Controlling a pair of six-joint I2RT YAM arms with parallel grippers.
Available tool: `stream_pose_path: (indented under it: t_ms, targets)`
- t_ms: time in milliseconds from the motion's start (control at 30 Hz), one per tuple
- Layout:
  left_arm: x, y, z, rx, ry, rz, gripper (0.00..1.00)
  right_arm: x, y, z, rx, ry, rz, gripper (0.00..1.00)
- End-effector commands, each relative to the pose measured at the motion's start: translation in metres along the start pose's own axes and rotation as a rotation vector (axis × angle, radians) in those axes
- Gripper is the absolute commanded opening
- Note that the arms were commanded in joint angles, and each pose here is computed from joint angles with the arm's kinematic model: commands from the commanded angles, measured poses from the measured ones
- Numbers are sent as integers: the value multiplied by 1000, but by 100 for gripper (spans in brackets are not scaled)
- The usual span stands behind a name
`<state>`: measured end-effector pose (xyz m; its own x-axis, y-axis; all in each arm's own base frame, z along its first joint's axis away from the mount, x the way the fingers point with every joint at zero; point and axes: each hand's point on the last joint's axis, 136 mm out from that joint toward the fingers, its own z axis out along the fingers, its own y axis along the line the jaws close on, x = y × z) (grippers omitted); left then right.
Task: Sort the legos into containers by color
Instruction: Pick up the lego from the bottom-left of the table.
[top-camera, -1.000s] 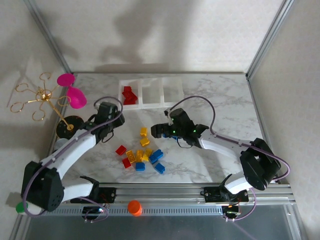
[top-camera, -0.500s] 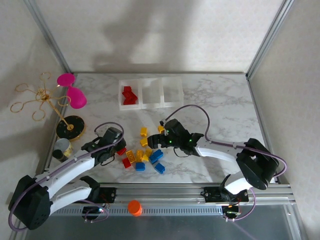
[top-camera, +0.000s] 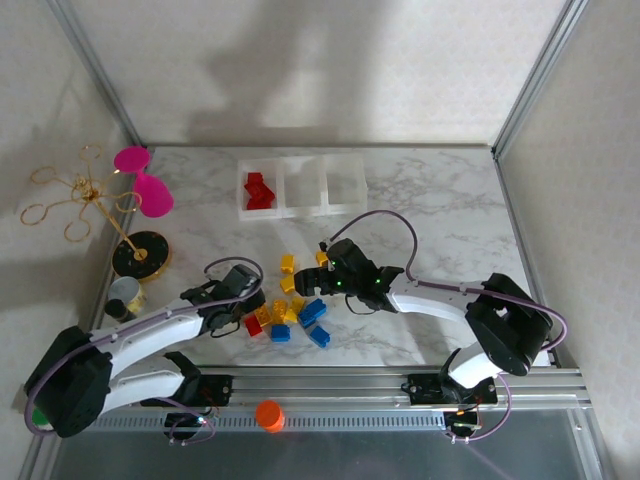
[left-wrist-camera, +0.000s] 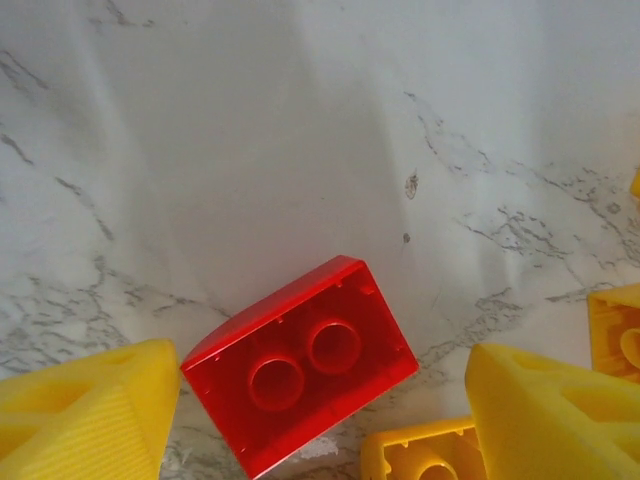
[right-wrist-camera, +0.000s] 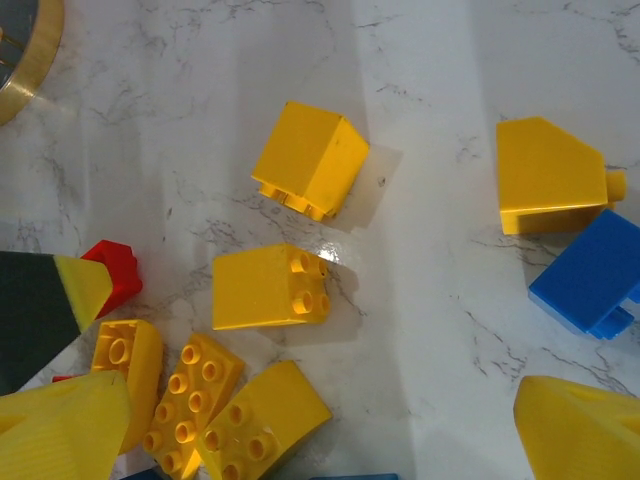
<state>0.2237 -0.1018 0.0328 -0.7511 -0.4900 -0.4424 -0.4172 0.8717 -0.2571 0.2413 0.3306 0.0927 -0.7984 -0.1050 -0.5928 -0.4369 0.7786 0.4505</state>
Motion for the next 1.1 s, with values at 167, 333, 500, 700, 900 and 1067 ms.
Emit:
stream_pose_path:
  t_ms: [167, 333, 500, 700, 900, 1067]
  targets:
    - [-2, -8, 11, -8, -21, 9, 65, 0, -2, 2, 23, -12, 4, 99]
    - [-6, -9, 15, -27, -44, 23, 59, 0, -3, 3, 30, -11, 5, 99]
    - [-7, -9, 15, -32, -49, 30, 51, -2, -2, 2, 29, -16, 3, 99]
    - [-24, -19, 2, -21, -98, 49, 50, -10, 1, -1, 31, -36, -1, 99]
    - [-78, -58, -26, -4, -226, 81, 52, -39, -2, -11, 38, -93, 26, 99]
    - [-125, -90, -28, 4, -274, 81, 52, -74, -14, -27, 21, -179, 86, 99]
